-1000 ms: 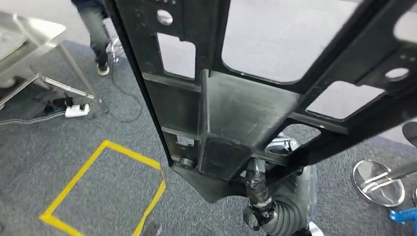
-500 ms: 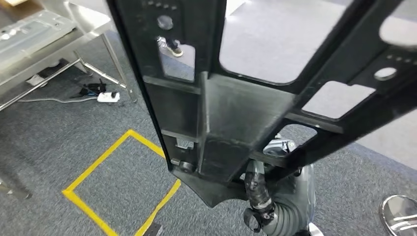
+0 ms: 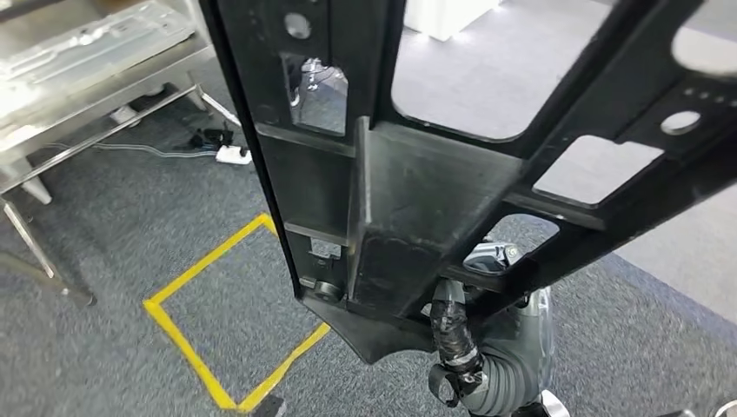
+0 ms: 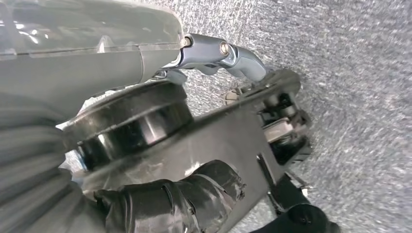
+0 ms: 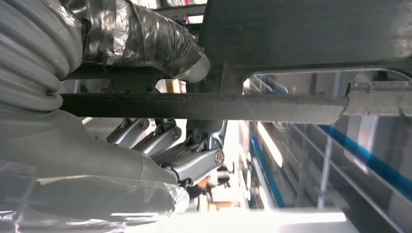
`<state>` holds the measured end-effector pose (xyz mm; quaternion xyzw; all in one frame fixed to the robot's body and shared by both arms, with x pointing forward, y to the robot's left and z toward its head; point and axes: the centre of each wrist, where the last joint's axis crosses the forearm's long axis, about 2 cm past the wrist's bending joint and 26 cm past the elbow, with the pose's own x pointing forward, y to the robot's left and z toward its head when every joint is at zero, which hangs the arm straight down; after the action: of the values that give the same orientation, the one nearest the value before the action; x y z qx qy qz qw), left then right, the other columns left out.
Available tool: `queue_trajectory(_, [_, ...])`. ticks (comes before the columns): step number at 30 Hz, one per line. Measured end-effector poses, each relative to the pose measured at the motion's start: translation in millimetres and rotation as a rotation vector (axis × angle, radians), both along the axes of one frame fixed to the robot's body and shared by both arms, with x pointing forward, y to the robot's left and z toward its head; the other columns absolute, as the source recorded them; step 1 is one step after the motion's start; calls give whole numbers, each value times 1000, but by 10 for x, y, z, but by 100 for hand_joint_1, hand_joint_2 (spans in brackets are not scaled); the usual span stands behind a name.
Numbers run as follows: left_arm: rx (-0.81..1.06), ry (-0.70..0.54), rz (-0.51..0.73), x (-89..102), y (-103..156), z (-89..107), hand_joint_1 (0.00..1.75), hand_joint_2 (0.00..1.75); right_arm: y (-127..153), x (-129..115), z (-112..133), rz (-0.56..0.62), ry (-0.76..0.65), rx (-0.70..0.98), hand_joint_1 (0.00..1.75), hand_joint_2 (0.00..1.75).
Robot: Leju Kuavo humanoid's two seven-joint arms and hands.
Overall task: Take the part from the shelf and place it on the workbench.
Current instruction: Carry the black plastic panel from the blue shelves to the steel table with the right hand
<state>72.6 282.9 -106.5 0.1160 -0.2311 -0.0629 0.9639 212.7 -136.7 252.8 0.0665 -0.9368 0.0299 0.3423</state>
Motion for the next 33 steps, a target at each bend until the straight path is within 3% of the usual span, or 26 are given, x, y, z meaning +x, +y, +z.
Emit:
queue_trajectory(9, [2,23,3,-7,0,-1,0,175,11,10,-3,61,26,26,175,175])
queue_trajectory(33, [-6,9,-7,-4,11,-2,0,175,22,21,-7,65,15,27,175,175])
